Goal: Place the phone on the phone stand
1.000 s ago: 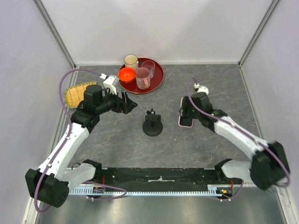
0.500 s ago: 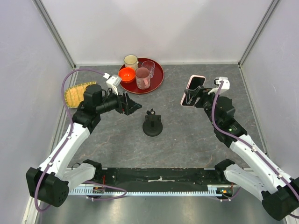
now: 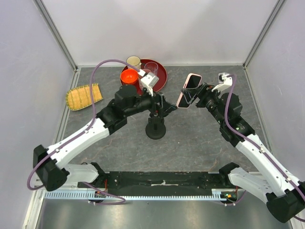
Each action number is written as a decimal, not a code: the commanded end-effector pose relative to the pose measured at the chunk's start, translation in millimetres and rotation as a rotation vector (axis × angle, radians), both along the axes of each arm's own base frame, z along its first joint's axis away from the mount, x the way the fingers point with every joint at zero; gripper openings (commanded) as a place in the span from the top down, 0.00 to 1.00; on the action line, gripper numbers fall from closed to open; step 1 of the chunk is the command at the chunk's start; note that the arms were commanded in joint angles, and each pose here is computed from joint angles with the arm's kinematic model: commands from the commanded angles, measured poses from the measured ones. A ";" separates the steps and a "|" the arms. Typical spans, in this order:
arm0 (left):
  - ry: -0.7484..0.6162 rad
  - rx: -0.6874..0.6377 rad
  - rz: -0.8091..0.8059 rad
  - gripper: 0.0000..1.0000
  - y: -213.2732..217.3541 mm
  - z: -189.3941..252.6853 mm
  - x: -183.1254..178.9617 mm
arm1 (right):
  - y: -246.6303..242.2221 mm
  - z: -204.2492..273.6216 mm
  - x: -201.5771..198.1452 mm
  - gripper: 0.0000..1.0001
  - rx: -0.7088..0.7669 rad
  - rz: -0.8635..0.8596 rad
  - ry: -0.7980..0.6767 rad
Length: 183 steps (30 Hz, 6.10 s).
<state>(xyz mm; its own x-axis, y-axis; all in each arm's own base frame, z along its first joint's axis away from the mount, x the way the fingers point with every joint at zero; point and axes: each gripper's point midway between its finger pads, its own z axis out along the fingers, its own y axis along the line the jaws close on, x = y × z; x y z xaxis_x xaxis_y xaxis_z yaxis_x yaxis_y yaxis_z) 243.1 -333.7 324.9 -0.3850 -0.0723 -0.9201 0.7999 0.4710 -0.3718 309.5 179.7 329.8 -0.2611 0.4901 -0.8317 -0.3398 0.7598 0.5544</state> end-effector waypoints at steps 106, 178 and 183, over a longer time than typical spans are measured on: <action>-0.025 0.205 0.248 0.46 99.4 -68.4 3.5 | -7.5 71.3 -57.1 1.00 -0.417 0.199 -0.199; -0.116 0.467 0.177 0.98 67.5 -142.2 -24.4 | 155.3 -29.4 -118.8 1.00 -0.690 1.228 -0.625; -0.184 0.487 0.056 0.98 63.1 -134.7 -34.2 | 164.5 -41.5 -114.7 1.00 -0.734 1.285 -0.744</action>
<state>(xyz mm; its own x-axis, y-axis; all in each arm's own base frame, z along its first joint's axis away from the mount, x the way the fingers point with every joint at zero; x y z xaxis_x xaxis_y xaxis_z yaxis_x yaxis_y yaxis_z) 227.4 -259.1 182.2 -0.2991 0.2908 -0.9088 0.6789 0.7341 0.0115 187.0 320.2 256.3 0.1013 -0.4275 -0.8983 -0.9943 -0.0746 -0.0766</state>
